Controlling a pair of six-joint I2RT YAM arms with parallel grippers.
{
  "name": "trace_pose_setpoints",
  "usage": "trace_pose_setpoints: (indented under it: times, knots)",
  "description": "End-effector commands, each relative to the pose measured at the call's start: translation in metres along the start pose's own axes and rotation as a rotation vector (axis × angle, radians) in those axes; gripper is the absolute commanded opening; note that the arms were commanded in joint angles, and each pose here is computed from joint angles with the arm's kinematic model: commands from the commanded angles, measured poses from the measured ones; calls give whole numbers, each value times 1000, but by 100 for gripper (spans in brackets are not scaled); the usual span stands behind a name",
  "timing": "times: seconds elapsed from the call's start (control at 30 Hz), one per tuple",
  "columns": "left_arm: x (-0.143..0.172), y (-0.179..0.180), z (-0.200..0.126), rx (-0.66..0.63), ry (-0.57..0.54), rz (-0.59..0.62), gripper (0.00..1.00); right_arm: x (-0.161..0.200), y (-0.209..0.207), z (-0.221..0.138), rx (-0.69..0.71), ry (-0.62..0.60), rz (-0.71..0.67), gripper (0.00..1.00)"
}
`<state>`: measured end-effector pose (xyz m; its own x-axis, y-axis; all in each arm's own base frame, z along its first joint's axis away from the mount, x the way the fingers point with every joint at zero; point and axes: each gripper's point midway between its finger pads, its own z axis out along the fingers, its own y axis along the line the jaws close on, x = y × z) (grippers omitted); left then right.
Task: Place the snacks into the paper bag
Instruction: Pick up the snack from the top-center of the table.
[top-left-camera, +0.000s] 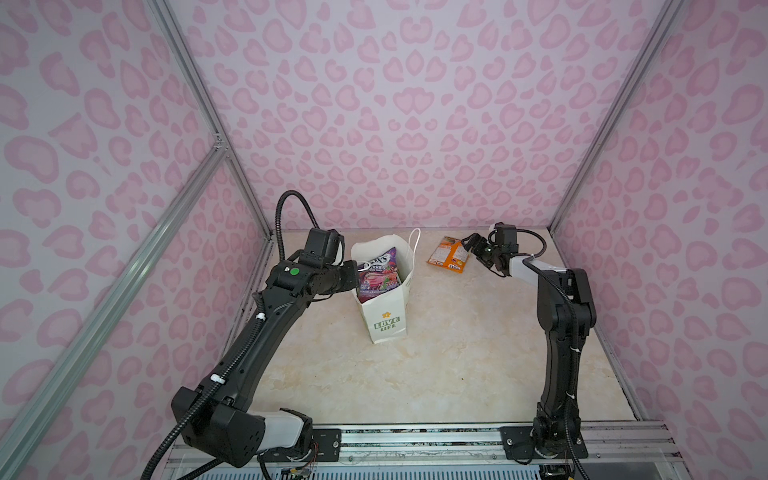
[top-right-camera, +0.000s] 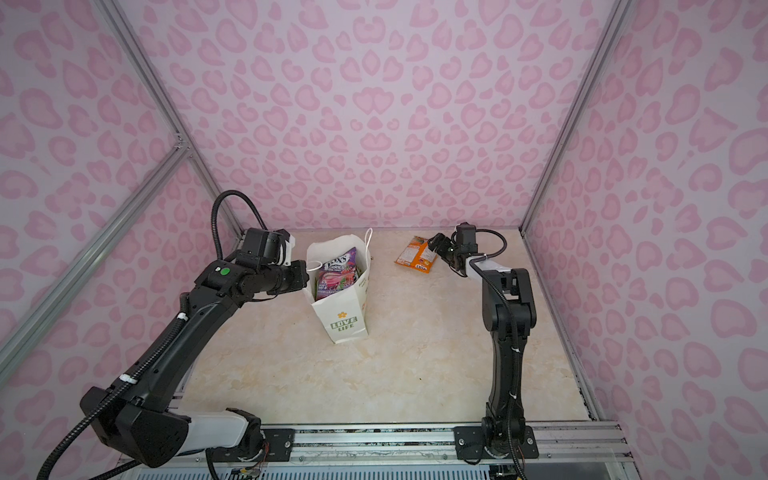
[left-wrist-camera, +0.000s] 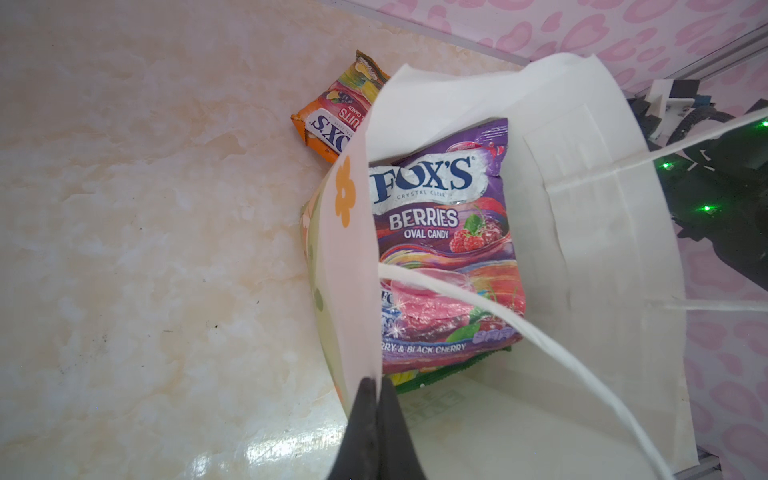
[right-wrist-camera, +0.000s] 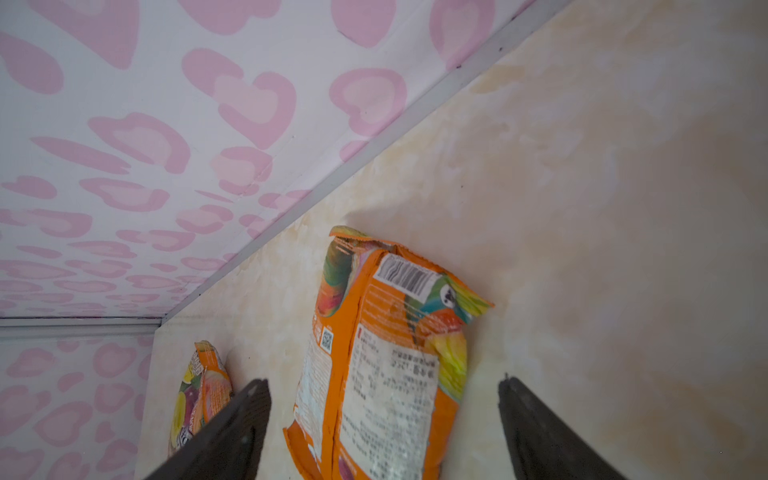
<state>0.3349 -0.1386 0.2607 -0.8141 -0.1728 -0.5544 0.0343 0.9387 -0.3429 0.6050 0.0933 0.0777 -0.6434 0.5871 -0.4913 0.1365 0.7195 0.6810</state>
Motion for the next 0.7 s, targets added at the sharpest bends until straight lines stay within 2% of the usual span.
trace_pose_setpoints:
  times: [0.0,0.43,0.67]
  knots:
    - [-2,0,-4,2,-11,6,4,-2,-3,7,-3,4,19,86]
    - [-2,0,-3,-1,-9,6,4,7,-24,41,47,59,44,83]
    - [-2,0,-4,-1,-10,7,4,13,-30,53,116,102,3,74]
